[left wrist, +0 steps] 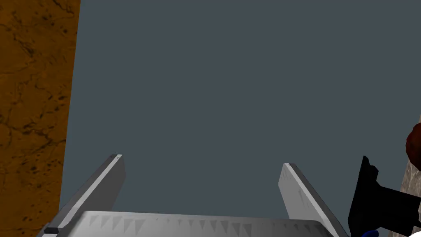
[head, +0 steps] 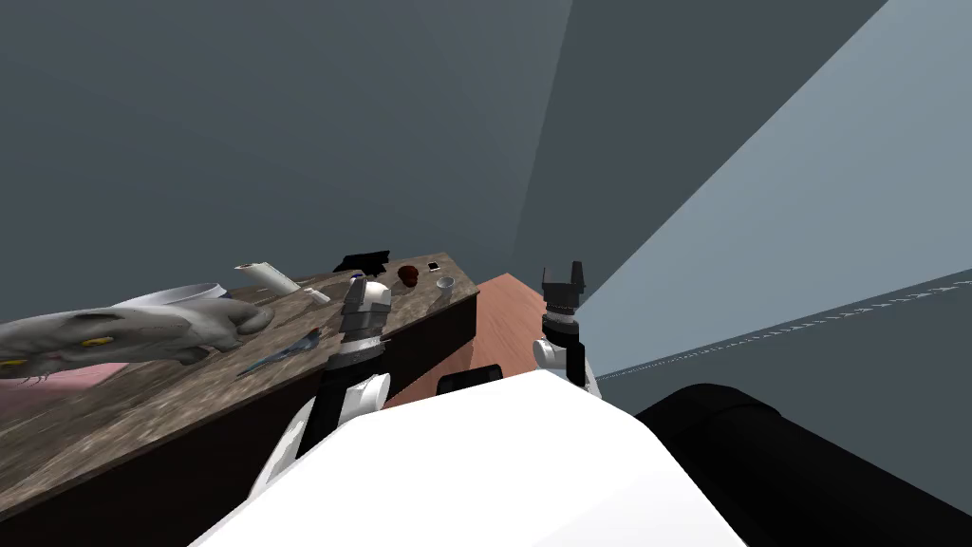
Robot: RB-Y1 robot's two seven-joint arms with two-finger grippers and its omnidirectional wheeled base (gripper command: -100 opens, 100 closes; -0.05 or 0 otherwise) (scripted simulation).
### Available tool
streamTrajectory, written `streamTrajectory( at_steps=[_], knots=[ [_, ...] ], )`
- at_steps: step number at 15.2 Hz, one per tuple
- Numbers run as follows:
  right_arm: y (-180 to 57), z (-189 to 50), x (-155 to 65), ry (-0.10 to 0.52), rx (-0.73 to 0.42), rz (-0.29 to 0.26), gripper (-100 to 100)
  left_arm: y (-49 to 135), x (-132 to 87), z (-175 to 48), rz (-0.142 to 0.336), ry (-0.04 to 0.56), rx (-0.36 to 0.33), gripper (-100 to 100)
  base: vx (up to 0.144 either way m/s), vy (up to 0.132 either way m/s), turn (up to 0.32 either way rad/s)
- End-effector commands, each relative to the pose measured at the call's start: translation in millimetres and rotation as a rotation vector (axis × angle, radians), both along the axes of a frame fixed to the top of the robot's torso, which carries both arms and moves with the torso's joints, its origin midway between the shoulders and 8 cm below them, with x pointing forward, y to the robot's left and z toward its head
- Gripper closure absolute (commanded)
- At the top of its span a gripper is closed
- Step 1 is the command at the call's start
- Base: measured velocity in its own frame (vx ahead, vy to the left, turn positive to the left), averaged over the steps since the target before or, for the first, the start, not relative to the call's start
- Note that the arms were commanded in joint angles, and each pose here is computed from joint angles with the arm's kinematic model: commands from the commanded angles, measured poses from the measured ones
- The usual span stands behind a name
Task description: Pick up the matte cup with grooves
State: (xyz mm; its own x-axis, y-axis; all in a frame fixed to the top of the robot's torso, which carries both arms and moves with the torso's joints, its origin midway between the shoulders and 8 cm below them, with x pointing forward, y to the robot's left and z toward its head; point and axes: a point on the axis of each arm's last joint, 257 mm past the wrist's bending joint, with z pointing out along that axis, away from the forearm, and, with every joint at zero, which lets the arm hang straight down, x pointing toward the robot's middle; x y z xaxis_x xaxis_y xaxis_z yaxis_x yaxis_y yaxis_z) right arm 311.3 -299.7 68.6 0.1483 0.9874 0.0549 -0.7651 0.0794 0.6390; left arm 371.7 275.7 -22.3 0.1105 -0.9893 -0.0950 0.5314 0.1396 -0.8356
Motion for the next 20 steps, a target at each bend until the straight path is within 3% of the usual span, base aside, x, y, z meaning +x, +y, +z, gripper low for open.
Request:
streamTrajectory(
  at_steps=[1,7,20],
  knots=[
    [0,0,0,0.000,0.000,0.000,0,5.6,4,-8,0.004,0.035,0.028,-100,0.014,0.004,-0.090],
    [0,0,0,0.000,0.000,0.000,0,38.2,17,-37,0.052,0.166,0.079,-100,0.041,0.026,-0.140],
    [0,0,0,0.000,0.000,0.000,0,94.5,33,-75,0.147,0.373,0.089,-100,0.027,0.012,-0.078]
  ],
)
